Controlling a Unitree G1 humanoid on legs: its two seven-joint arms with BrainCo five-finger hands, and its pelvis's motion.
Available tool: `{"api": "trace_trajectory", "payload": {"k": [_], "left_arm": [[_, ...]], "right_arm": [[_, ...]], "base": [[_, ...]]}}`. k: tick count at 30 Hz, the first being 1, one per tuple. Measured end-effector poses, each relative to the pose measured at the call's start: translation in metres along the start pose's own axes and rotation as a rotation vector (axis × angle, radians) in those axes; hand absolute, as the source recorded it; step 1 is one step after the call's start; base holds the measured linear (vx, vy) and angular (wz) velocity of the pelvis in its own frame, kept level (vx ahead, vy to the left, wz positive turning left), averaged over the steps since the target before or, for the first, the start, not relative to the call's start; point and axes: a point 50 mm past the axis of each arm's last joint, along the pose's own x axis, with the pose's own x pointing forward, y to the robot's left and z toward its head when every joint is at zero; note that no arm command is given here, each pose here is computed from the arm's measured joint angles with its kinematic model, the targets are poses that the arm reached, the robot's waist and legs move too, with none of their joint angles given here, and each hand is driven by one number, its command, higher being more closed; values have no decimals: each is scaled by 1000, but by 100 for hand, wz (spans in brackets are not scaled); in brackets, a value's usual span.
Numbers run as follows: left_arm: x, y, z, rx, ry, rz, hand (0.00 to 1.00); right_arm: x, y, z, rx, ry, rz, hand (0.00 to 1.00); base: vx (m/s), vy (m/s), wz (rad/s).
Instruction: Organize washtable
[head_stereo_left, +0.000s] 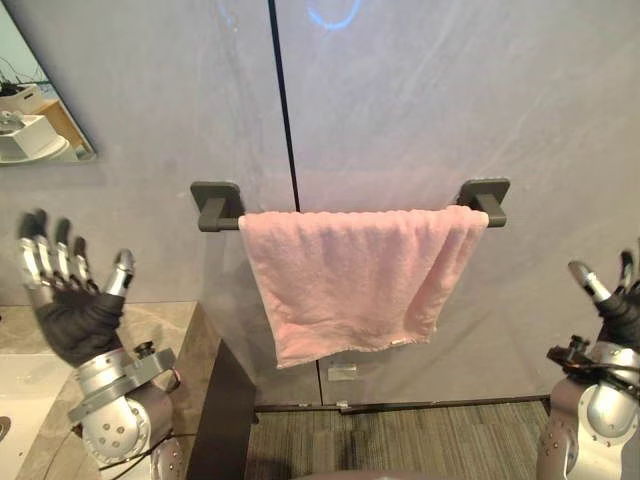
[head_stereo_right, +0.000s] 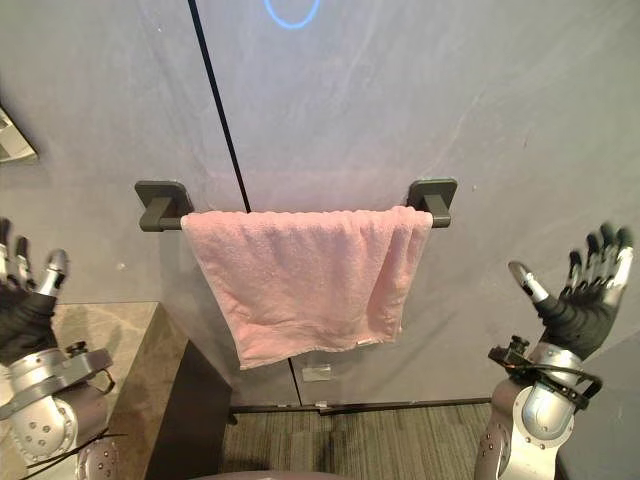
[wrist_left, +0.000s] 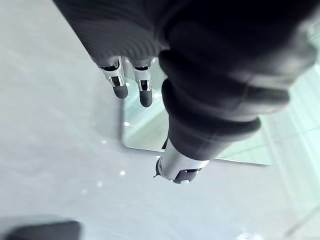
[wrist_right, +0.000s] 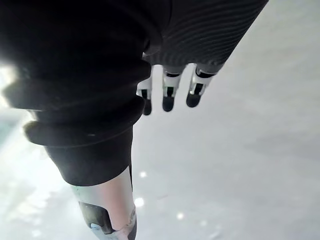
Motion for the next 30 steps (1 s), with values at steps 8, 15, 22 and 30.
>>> {"api": "trace_trajectory", "payload": {"k": [8,15,22,30], "left_arm": [[-26,-109,6,-687,116,-611,0],[-82,-143,-38,-915,588,-866,0],[-118,-131,-76,-821,860,-915,0],[-143,-118,-108,-661,1014,-902,0]], "right_arm": [[-20,106,19,422,-37,696,0],[-62,106,-21,392,290,994,0],[-86,76,-65,214,572,1084,0],[-111,68,-103,22,726,1127,0]], "base": [[-54,-15,-2],[-32,-10,-5],[-27,-9,-5],[-5,-2,-1]]}}
